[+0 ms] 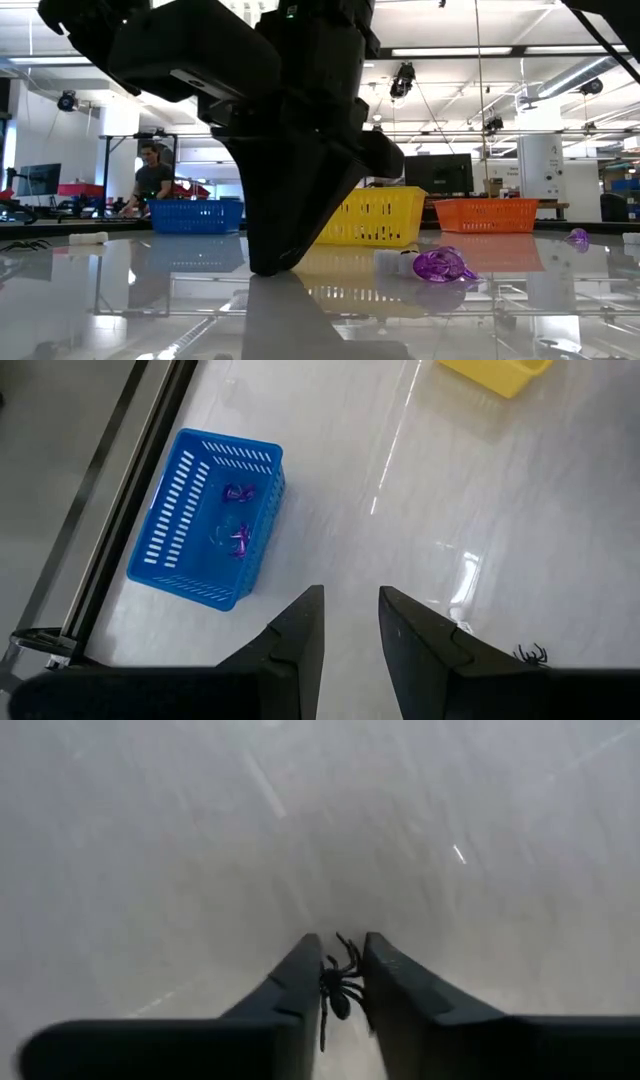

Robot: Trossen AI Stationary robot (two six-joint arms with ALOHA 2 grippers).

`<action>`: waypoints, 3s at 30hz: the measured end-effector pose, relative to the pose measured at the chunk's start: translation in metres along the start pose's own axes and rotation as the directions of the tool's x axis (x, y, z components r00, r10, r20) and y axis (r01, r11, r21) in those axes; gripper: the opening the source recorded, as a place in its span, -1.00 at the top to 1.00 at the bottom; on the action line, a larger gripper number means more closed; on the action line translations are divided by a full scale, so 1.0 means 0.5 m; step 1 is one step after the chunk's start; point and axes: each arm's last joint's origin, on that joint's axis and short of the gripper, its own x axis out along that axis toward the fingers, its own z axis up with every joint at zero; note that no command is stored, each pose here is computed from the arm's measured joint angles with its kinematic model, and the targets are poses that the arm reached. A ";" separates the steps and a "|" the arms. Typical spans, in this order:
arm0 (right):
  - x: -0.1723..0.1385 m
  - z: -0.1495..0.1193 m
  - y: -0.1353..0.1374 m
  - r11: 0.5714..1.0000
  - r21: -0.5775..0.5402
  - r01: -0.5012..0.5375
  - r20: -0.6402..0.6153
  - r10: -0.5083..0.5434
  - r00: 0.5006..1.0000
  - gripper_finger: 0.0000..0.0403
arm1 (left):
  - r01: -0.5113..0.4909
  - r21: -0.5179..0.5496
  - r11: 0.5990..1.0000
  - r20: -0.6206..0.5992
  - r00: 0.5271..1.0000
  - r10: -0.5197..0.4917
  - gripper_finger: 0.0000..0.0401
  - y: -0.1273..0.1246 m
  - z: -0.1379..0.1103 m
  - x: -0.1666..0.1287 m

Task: Sort Halloween decoration
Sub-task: Put the black spider toy into the yellow bin

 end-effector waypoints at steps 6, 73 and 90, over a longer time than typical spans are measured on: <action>-0.005 0.003 0.004 1.000 0.003 -0.014 0.006 0.014 1.000 0.94 | 0.000 0.000 1.000 0.000 1.000 0.000 0.59 0.000 0.000 0.000; -0.242 0.209 -0.294 0.980 0.071 0.186 -0.089 -0.180 0.980 0.96 | 0.085 0.090 0.992 -0.042 0.996 -0.081 0.59 -0.002 -0.017 -0.008; -0.224 0.225 -0.329 0.992 -0.029 0.126 -0.152 -0.129 0.980 0.88 | 0.082 0.059 0.995 -0.065 0.995 -0.078 0.59 -0.003 -0.015 -0.003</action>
